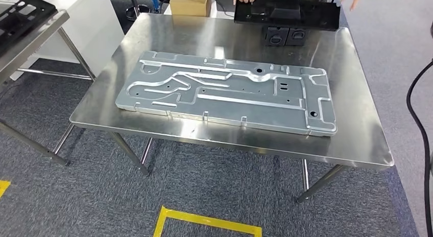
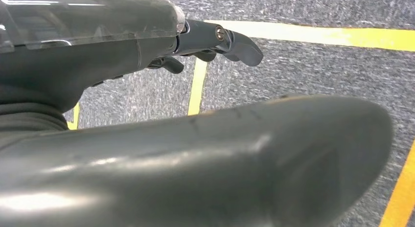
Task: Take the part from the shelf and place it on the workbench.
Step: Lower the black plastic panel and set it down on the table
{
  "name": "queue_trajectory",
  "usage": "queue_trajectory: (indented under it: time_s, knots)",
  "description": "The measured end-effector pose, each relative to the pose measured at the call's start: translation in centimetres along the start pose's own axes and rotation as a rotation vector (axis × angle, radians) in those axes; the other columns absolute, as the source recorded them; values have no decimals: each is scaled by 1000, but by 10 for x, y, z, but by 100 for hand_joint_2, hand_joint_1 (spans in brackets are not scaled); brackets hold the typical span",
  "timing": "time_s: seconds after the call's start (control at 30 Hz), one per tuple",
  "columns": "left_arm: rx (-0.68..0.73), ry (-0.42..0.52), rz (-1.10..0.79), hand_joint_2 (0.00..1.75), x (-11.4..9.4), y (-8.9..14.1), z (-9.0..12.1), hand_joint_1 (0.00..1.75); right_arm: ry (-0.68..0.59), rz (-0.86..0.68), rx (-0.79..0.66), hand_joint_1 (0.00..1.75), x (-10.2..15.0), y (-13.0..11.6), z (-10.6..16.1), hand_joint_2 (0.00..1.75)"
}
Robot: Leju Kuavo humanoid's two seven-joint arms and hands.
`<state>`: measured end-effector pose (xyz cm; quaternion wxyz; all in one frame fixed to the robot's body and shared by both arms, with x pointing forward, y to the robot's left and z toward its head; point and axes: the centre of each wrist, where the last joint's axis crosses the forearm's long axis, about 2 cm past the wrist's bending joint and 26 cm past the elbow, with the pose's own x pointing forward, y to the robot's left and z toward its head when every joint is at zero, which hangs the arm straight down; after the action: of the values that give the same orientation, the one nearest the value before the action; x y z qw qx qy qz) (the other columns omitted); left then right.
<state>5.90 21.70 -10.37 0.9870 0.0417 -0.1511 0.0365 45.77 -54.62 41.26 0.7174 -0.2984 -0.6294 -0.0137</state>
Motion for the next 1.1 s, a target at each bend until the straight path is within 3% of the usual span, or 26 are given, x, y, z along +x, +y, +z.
queue_trajectory:
  time_s: [1.1]
  knots:
    - [-1, -6, 2, 0, 3, -1, 0, 0, -5, 0, 3, 0, 7, 0, 0, 0]
